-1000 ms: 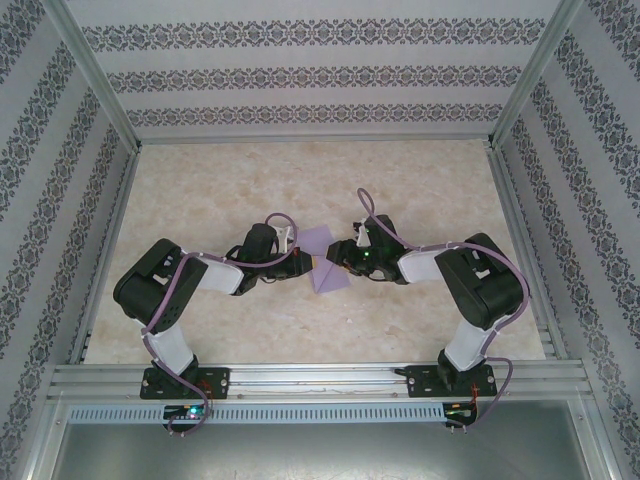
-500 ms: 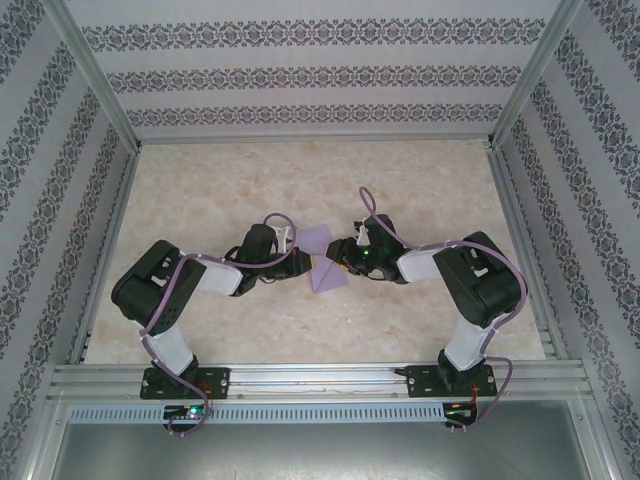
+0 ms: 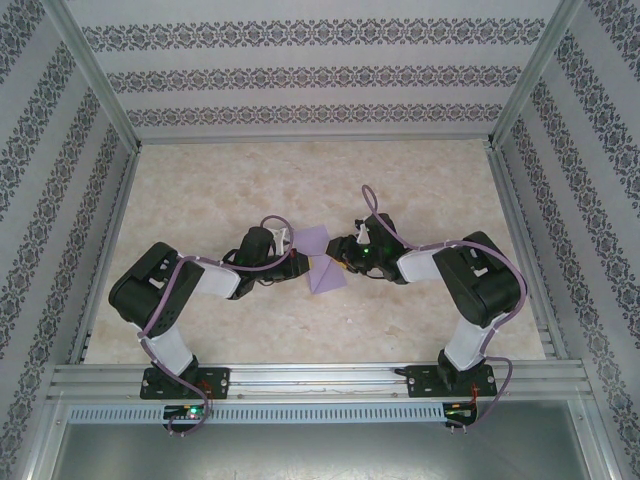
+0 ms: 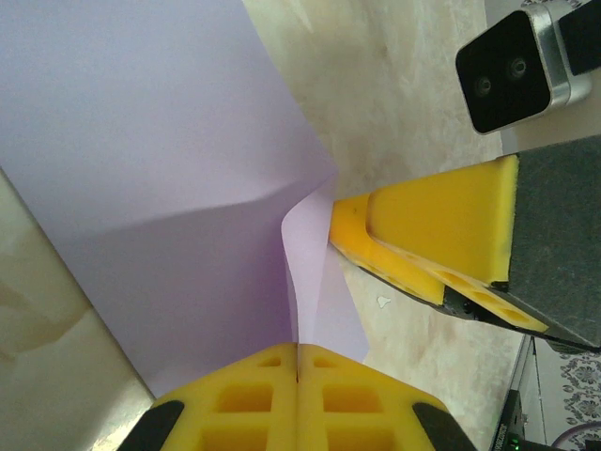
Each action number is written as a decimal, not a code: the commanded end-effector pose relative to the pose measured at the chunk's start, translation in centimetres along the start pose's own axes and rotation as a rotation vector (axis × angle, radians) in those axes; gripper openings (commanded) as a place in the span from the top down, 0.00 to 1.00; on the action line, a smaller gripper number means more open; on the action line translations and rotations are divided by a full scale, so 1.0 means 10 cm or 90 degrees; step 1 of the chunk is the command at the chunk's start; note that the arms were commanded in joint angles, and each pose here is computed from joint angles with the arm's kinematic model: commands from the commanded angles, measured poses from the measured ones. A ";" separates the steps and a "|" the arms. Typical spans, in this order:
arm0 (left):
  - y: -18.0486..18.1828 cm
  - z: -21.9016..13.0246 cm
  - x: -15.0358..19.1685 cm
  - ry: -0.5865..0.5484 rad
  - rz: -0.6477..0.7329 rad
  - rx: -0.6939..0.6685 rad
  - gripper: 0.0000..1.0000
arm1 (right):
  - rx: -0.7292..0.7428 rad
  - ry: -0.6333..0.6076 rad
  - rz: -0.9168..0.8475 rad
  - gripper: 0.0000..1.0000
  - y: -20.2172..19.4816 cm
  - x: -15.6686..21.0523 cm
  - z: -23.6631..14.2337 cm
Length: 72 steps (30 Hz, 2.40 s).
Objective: Fold a paper plane with a square sheet of paper (fold left side to right side)
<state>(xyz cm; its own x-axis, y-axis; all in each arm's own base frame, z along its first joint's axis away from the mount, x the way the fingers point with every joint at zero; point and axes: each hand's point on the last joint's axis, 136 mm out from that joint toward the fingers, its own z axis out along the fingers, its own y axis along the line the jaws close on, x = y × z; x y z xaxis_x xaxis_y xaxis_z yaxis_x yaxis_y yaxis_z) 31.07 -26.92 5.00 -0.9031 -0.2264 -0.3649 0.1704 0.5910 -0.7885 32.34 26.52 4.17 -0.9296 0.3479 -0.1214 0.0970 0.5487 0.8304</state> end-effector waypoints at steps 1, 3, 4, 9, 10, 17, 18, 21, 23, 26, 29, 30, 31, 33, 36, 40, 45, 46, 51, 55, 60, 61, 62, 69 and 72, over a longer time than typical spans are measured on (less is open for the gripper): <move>-0.13 -0.05 -0.10 -0.032 0.015 0.027 1.00 | -0.017 0.002 -0.001 0.60 0.07 -0.01 0.06; -0.14 -0.06 -0.10 -0.035 0.015 0.028 1.00 | -0.011 -0.003 0.004 0.60 0.04 -0.02 0.06; -0.14 -0.06 -0.11 -0.037 0.016 0.028 1.00 | -0.009 -0.003 0.005 0.60 0.03 -0.02 0.06; -0.14 -0.06 -0.11 -0.036 0.016 0.031 1.00 | 0.004 -0.001 0.013 0.67 -0.03 -0.02 0.12; -0.14 -0.06 -0.10 -0.035 0.016 0.031 1.00 | 0.007 0.000 0.013 0.70 -0.04 -0.02 0.13; -0.09 -0.04 -0.06 -0.028 0.012 0.025 1.00 | 0.009 0.000 0.000 0.91 -0.03 -0.02 0.17; -0.08 -0.04 -0.06 -0.027 0.011 0.023 1.00 | 0.006 -0.001 -0.004 0.95 -0.01 -0.03 0.16; -0.07 -0.05 -0.07 -0.030 0.011 0.021 0.92 | 0.000 -0.006 -0.016 1.00 0.04 -0.04 0.14; -0.08 -0.07 -0.07 -0.032 0.014 0.019 0.84 | -0.002 -0.009 -0.024 1.00 0.06 -0.05 0.12; -0.11 -0.17 -0.12 -0.041 0.026 0.009 0.72 | -0.012 -0.019 -0.039 1.00 0.14 -0.08 0.06; -0.16 -0.33 -0.18 -0.053 0.046 -0.008 0.62 | -0.035 -0.036 -0.066 1.00 0.27 -0.13 -0.05; -0.18 -0.40 -0.22 -0.060 0.054 -0.015 0.55 | -0.048 -0.044 -0.078 1.00 0.34 -0.16 -0.10; -0.21 -0.47 -0.25 -0.068 0.063 -0.021 0.51 | -0.061 -0.054 -0.092 1.00 0.41 -0.20 -0.16; -0.28 -0.62 -0.32 -0.082 0.081 -0.029 0.46 | -0.089 -0.074 -0.119 1.00 0.56 -0.26 -0.29; -0.39 -0.88 -0.44 -0.118 0.103 -0.038 0.39 | -0.154 -0.110 -0.162 1.00 0.86 -0.38 -0.55; -0.62 -1.23 -0.60 -0.193 0.120 -0.002 0.22 | -0.230 -0.152 -0.198 1.00 1.20 -0.50 -0.92; -0.99 -1.52 -0.73 -0.273 0.089 0.125 0.04 | -0.326 -0.207 -0.219 1.00 1.60 -0.60 -1.38; -1.08 -1.54 -0.75 -0.274 0.080 0.156 0.03 | -0.344 -0.216 -0.219 1.00 1.68 -0.61 -1.46; -1.45 -1.56 -0.86 -0.260 0.018 0.307 0.03 | -0.416 -0.230 -0.220 1.00 2.00 -0.63 -1.71; -1.68 -1.48 -0.91 -0.227 -0.023 0.410 0.05 | -0.456 -0.232 -0.220 1.00 2.17 -0.61 -1.79; -1.84 -1.24 -0.86 -0.178 -0.054 0.473 0.08 | -0.470 -0.222 -0.224 1.00 2.27 -0.58 -1.74; -1.84 -1.19 -0.86 -0.173 -0.061 0.479 0.09 | -0.472 -0.221 -0.223 1.00 2.28 -0.57 -1.72; -1.86 -1.16 -0.85 -0.169 -0.064 0.486 0.10 | -0.471 -0.221 -0.223 1.00 2.28 -0.57 -1.71; -1.91 -1.07 -0.84 -0.161 -0.059 0.492 0.14 | -0.457 -0.215 -0.209 1.00 2.19 -0.59 -1.59; -1.93 -1.05 -0.85 -0.158 -0.059 0.495 0.21 | -0.456 -0.208 -0.206 1.00 2.18 -0.57 -1.55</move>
<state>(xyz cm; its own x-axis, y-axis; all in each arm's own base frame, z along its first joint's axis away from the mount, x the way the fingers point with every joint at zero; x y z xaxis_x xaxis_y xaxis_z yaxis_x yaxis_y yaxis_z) 31.90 -27.80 25.80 -0.8416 -0.4741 -0.2588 0.3236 -0.0590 -0.9444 34.54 24.33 29.53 -0.7393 0.5115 -0.4380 -0.4477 0.1126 0.8871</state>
